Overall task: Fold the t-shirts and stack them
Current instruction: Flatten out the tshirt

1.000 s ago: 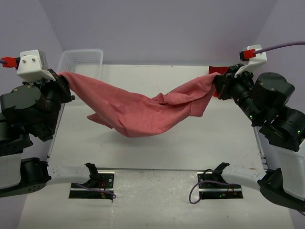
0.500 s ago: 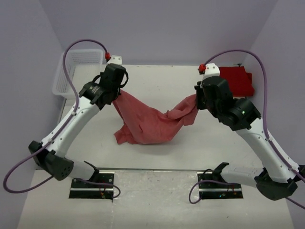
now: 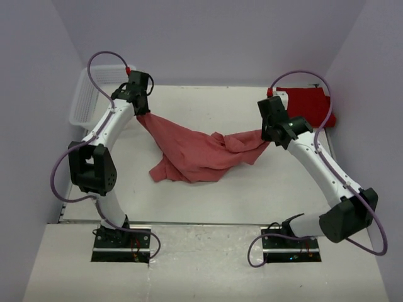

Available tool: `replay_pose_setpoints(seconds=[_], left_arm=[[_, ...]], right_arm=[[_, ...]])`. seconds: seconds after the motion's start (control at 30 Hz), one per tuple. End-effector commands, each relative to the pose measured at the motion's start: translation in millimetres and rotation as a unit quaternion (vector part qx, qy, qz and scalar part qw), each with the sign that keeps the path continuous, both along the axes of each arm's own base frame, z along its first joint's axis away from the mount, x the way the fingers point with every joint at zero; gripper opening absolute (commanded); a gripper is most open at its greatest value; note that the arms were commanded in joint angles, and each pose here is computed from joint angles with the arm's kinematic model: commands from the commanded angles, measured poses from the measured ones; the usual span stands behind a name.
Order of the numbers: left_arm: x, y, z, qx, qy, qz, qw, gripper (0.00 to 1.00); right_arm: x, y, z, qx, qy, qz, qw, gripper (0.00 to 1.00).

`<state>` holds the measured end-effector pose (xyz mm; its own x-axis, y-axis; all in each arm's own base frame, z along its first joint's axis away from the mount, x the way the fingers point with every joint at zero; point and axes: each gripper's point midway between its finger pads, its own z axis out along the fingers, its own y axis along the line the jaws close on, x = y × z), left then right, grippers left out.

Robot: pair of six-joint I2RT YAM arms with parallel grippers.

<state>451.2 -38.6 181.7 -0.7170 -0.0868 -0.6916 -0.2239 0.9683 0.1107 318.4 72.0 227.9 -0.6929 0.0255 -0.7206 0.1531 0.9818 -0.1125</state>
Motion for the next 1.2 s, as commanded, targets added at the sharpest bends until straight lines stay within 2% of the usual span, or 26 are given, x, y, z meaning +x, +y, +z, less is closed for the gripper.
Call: replay_pose_setpoints(seconds=[0.0, 0.07, 0.2, 0.4, 0.53, 0.63, 0.73, 0.87, 0.93, 0.97, 1.03, 1.1, 1.13, 1.17], left_arm=[[37, -1, 15, -0.018, -0.041, 0.003, 0.999, 0.0], [50, -3, 18, -0.019, -0.049, 0.003, 0.999, 0.0], [76, -5, -4, -0.007, -0.036, -0.003, 0.999, 0.0], [109, 0, 1, 0.001, -0.055, -0.003, 0.998, 0.0], [105, -8, 29, -0.037, -0.084, -0.02, 0.996, 0.0], [91, -15, 80, -0.063, -0.127, -0.036, 0.989, 0.0], [65, -20, 154, -0.084, -0.182, -0.057, 0.978, 0.0], [3, -21, 256, -0.092, -0.261, -0.087, 0.957, 0.0], [-27, -24, 282, -0.099, -0.283, -0.104, 0.948, 0.0], [-59, -22, 312, -0.106, -0.32, -0.115, 0.934, 0.0], [-89, -27, 324, -0.121, -0.34, -0.142, 0.922, 0.0], [-158, -22, 366, -0.137, -0.417, -0.162, 0.884, 0.0], [-150, -25, 359, -0.139, -0.413, -0.165, 0.885, 0.0], [-172, -21, 373, -0.138, -0.442, -0.166, 0.87, 0.0]], right_arm=[[28, -14, -22, 0.0, -0.003, -0.047, 0.999, 0.0], [39, -19, -39, -0.001, 0.014, -0.057, 0.998, 0.0], [59, -41, -54, 0.004, 0.03, -0.086, 0.996, 0.0], [74, -64, -50, 0.013, 0.025, -0.114, 0.993, 0.0], [70, -63, -33, 0.028, -0.014, -0.097, 0.995, 0.0], [62, -53, -11, 0.036, -0.03, -0.07, 0.996, 0.0], [52, -38, 38, 0.038, -0.078, -0.038, 0.995, 0.0], [18, -13, 115, 0.057, -0.163, 0.008, 0.985, 0.0], [-6, -10, 131, 0.058, -0.166, 0.017, 0.984, 0.0], [-24, 2, 153, 0.072, -0.19, 0.042, 0.978, 0.0], [-49, 2, 167, 0.081, -0.204, 0.048, 0.974, 0.0], [-83, 10, 193, 0.115, -0.243, 0.079, 0.96, 0.0], [-90, 7, 194, 0.119, -0.246, 0.076, 0.959, 0.0], [-95, 3, 200, 0.126, -0.253, 0.074, 0.956, 0.0]])
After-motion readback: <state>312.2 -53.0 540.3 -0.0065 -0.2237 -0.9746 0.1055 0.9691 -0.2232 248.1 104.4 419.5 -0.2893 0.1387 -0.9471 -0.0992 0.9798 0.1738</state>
